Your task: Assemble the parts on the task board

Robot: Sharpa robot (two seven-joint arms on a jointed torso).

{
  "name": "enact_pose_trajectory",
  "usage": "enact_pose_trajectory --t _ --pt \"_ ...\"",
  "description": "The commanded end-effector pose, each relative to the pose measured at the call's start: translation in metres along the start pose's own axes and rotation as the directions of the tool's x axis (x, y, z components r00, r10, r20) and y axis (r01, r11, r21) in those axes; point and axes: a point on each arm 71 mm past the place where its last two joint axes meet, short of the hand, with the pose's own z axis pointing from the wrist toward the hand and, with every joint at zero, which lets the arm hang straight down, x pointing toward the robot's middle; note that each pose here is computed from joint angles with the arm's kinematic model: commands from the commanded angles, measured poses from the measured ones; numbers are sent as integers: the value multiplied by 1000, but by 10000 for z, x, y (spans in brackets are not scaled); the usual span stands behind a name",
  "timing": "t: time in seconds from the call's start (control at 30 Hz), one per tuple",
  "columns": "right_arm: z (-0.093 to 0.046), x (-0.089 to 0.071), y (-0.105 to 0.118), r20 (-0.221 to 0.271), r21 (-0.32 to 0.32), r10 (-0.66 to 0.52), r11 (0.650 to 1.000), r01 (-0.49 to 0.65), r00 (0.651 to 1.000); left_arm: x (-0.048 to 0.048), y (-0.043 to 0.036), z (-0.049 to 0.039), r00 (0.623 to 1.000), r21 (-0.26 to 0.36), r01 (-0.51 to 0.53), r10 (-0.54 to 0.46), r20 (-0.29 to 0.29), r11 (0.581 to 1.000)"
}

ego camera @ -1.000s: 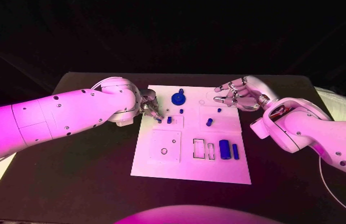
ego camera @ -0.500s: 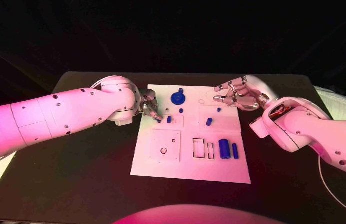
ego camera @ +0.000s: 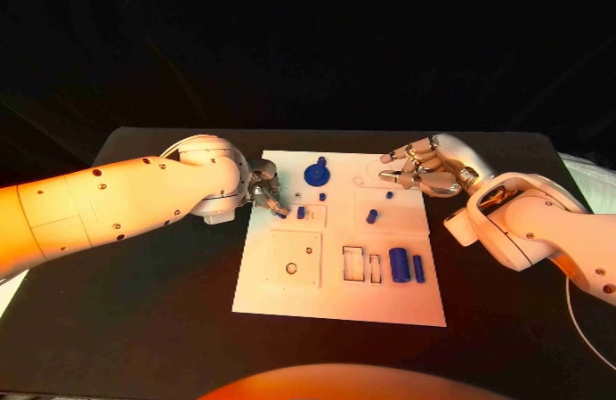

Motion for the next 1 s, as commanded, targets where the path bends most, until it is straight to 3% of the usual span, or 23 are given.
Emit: enact_pose_trajectory --t 0.03,1.0 --pt "1 19 7 -15 -9 -2 1000 2 1000 40 0 4 999 -3 -21 21 -30 1000" --pt "18 36 4 -22 -8 -1 1000 1 1000 63 -41 59 997 -34 -2 -1 -78 999"
